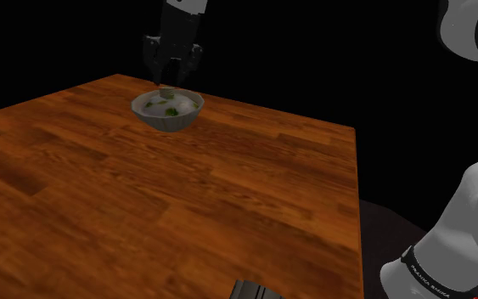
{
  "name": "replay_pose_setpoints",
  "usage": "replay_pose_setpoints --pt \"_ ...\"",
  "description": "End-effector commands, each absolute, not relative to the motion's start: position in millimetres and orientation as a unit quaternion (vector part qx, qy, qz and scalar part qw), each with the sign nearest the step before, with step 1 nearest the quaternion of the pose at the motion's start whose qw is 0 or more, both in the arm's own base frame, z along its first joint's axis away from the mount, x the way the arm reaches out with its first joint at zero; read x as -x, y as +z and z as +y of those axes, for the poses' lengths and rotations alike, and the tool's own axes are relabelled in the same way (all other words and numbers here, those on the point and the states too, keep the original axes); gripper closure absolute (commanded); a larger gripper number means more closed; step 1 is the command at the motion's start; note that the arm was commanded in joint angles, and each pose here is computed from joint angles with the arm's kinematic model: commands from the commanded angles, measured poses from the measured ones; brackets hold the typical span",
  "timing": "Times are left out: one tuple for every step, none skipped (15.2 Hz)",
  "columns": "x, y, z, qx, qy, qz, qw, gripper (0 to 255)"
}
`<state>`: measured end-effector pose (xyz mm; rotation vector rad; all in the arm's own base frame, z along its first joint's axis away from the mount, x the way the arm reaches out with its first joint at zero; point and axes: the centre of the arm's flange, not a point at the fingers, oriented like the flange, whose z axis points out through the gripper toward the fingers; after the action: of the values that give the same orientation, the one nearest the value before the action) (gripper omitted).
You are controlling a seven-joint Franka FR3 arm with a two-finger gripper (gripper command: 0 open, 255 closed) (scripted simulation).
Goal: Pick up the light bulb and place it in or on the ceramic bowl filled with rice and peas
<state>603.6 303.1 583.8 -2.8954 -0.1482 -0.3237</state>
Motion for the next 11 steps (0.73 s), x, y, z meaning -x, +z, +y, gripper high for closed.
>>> replay_pose_setpoints --pt "-604 584 303 0.986 -0.11 -0.05 0.112 0" --pt "-604 584 303 0.986 -0.11 -0.05 0.112 0" --pt "-604 584 303 0.986 -0.11 -0.05 0.112 0" --pt "-604 584 303 0.986 -0.11 -0.05 0.112 0" --pt "-604 584 303 0.986 -0.11 -0.05 0.112 0" --pt "-601 596 300 0.986 -0.11 -0.05 0.112 0" --pt "-598 609 297 0.986 -0.11 -0.05 0.112 0" --pt "-595 621 294 0.986 -0.11 -0.05 0.112 0" --pt "-593 631 292 0.986 -0.11 -0.05 0.112 0" --pt "-593 631 292 0.986 -0.11 -0.05 0.112 0" --pt "-593 631 291 0.986 -0.11 -0.05 0.112 0"
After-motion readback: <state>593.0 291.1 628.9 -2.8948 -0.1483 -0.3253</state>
